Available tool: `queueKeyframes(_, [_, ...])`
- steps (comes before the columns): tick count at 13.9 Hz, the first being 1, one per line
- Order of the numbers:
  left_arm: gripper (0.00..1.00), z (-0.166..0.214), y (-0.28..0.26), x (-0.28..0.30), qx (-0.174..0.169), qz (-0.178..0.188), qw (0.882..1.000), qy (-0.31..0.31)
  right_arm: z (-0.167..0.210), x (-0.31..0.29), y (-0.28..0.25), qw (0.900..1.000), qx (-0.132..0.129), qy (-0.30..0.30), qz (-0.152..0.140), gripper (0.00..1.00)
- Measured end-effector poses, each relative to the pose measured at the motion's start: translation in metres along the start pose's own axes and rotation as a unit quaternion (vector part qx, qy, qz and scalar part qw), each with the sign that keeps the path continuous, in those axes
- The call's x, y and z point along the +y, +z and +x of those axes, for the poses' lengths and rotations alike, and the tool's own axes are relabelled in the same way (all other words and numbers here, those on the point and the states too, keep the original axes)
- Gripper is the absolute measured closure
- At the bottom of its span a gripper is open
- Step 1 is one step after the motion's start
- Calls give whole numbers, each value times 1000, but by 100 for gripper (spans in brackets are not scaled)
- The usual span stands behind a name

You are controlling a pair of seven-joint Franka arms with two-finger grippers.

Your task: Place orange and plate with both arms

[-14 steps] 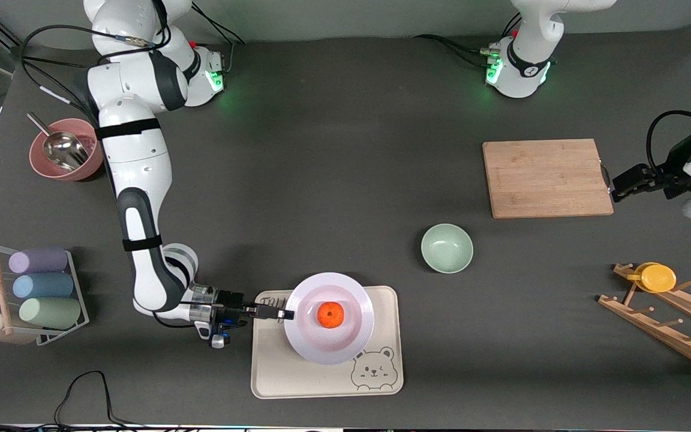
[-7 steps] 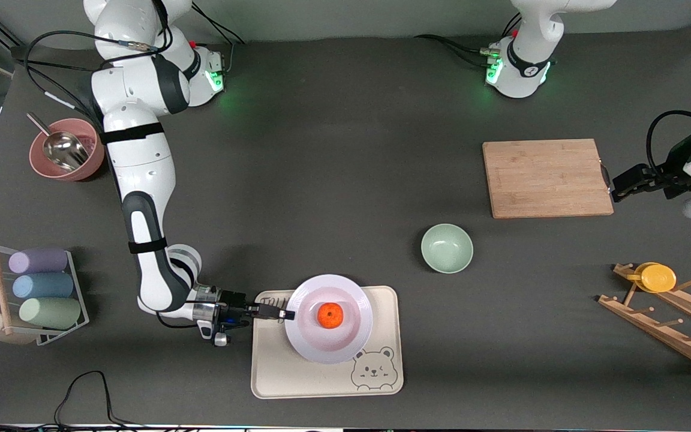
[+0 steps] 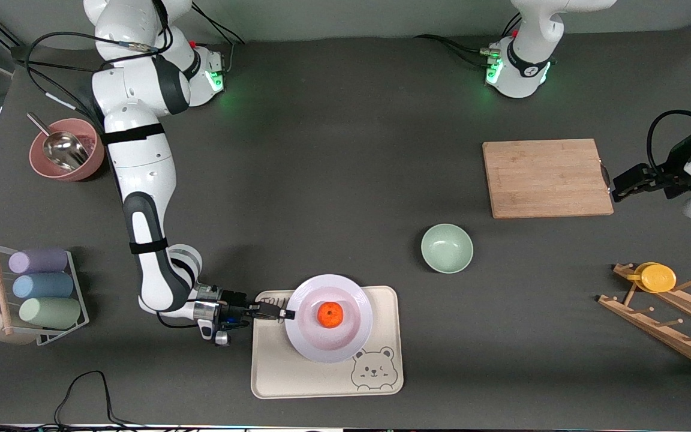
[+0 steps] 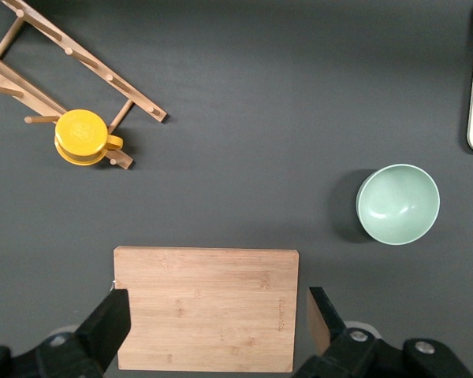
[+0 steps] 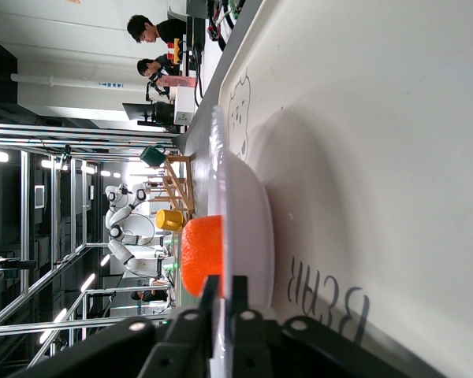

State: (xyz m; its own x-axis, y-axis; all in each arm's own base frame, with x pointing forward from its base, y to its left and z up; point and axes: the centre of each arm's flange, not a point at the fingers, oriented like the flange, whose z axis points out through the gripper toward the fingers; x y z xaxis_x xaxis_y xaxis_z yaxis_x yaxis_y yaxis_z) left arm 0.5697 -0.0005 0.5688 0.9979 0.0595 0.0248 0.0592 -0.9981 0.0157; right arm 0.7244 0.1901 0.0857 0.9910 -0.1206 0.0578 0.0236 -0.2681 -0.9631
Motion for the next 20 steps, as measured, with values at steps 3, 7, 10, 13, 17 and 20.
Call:
queueKeyframes(3, [0, 1, -1, -10, 1, 0, 1000, -9, 0, -1, 1, 1000, 0, 0, 1, 50])
queueKeyframes(7, [0, 0, -1, -6, -1, 0, 1000, -5, 1, -4, 2, 1000, 0, -2, 3, 26])
queueKeyframes(10, [0, -3, -3, 11, -5, 0, 1000, 10, 3, -6, 2, 1000, 2, -5, 3, 18])
queueKeyframes(13, [0, -4, -5, 13, -4, 0, 1000, 12, 6, -10, 0, 1000, -7, -3, -8, 15])
queueKeyframes(17, [0, -4, -5, 13, -4, 0, 1000, 12, 19, -33, -10, 996, -50, -19, -71, 10])
queueKeyframes(20, [0, -4, -5, 13, -4, 0, 1000, 12, 34, -66, -35, 985, -79, -53, -147, 1])
